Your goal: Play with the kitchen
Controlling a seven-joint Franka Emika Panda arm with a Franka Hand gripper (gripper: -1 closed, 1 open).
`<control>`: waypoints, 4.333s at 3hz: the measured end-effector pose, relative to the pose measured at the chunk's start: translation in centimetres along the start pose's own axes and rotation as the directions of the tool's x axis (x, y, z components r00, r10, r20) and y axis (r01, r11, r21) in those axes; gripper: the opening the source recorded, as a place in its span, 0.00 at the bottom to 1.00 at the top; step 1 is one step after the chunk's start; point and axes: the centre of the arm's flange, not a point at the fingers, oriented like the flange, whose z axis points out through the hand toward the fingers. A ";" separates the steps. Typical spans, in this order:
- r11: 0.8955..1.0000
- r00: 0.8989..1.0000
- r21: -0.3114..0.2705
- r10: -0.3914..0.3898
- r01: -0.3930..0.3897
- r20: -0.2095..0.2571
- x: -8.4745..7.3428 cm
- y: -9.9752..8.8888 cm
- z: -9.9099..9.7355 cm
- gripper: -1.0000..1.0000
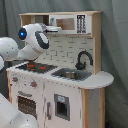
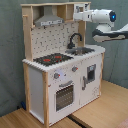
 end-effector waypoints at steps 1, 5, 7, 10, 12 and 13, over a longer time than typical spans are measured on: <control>1.000 1.000 -0.010 0.007 -0.007 -0.012 -0.5 -0.4 -1.2 0.00; 0.998 1.000 -0.064 0.020 -0.018 0.024 -3.5 0.8 -4.8 1.00; 0.970 0.992 -0.237 0.085 -0.061 0.092 -3.1 6.9 -11.0 1.00; 0.913 0.977 -0.373 0.202 -0.166 0.061 1.6 11.6 -13.1 1.00; 0.877 0.965 -0.433 0.256 -0.207 0.056 4.8 14.5 -13.4 1.00; 0.857 0.956 -0.462 0.287 -0.229 0.058 6.5 15.5 -13.3 1.00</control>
